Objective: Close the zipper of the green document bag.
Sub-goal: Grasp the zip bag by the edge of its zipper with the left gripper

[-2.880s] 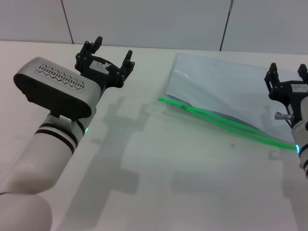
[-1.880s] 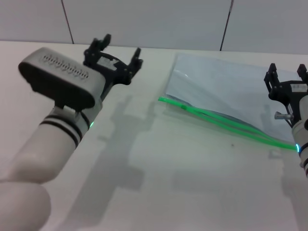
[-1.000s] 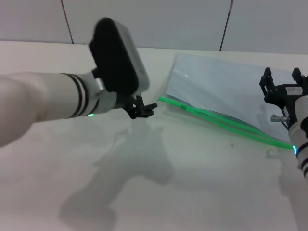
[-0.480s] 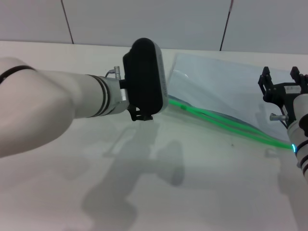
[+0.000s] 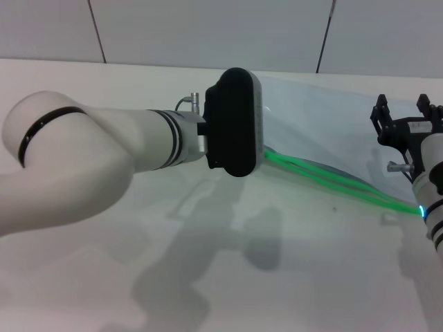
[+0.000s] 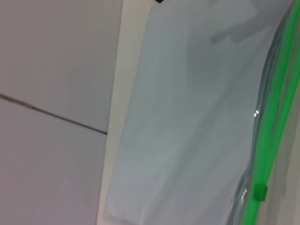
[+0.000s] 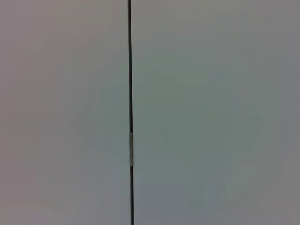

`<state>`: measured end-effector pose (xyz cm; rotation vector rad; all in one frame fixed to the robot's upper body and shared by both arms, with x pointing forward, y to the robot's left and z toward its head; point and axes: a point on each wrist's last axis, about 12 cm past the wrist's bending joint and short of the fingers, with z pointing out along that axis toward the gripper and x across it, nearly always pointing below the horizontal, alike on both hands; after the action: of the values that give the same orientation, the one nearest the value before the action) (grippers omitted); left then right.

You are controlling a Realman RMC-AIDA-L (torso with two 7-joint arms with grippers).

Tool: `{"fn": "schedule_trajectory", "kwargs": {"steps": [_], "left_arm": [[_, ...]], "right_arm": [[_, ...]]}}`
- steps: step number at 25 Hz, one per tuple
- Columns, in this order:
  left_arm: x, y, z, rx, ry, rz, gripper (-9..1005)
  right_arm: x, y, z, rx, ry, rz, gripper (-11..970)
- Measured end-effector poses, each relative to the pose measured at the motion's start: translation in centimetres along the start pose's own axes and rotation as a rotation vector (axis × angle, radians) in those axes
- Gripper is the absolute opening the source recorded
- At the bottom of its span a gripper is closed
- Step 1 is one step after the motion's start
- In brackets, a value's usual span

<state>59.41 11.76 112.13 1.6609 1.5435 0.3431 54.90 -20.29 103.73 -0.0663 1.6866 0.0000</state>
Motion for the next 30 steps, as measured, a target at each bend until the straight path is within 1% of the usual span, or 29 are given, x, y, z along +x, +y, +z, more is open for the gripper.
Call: {"fn": "schedule_trajectory", "kwargs": {"steps": [6, 16, 22, 30], "left_arm": [[-0.2, -0.1, 0.8, -0.004, -0.004, 0.042, 744], [0.4, -0.6, 1.7, -0.044, -0.025, 0.082, 710], [0.7, -0.1, 2.6, -0.066, -0.031, 0.095, 690], [0.0, -0.3, 3.0, -0.091, -0.077, 0.106, 663]], "right_arm": [[-0.1, 0.1, 0.1, -0.003, -0.001, 0.0, 697], [-0.1, 0.2, 0.2, -0.005, -0.003, -0.001, 696], [-0.2, 0.2, 0.2, -0.007, -0.004, -0.003, 697], [-0.3, 0.4, 0.3, -0.011, -0.007, -0.003, 697]]}}
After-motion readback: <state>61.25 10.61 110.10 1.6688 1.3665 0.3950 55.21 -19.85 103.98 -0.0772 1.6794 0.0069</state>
